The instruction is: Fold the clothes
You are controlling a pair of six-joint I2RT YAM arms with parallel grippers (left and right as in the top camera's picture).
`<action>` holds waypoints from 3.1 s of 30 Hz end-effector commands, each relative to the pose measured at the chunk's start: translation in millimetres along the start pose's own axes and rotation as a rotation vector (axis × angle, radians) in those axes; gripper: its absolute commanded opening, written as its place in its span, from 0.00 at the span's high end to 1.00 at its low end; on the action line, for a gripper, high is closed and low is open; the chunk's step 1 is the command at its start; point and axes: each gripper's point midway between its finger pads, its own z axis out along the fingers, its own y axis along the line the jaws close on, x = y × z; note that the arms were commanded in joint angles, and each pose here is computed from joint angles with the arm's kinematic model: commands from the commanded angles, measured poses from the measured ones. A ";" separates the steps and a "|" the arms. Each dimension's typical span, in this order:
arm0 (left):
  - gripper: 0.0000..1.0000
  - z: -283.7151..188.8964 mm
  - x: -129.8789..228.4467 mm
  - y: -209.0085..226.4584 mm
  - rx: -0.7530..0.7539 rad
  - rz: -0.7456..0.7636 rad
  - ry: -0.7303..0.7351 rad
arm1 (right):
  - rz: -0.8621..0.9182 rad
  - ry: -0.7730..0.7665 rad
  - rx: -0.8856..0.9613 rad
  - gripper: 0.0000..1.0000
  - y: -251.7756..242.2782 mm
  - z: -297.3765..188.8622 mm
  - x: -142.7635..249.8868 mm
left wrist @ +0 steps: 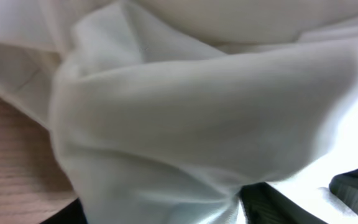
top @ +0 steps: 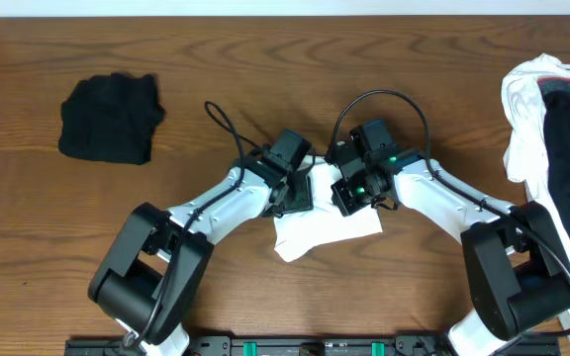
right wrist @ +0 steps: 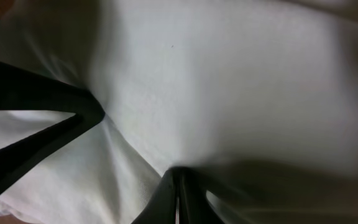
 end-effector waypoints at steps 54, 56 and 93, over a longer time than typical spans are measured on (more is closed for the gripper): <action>0.94 -129.2 -104.0 -3.5 0.158 0.115 -0.471 | 0.203 -0.355 0.252 0.01 -81.6 -164.8 -21.1; 0.94 -142.6 -120.1 1.7 0.156 0.117 -0.518 | 0.203 -0.355 0.252 0.01 -81.5 -164.8 -21.2; 0.94 -277.0 -262.8 306.9 0.152 -0.673 -1.144 | 0.203 -0.355 0.252 0.01 -81.5 -164.8 -21.2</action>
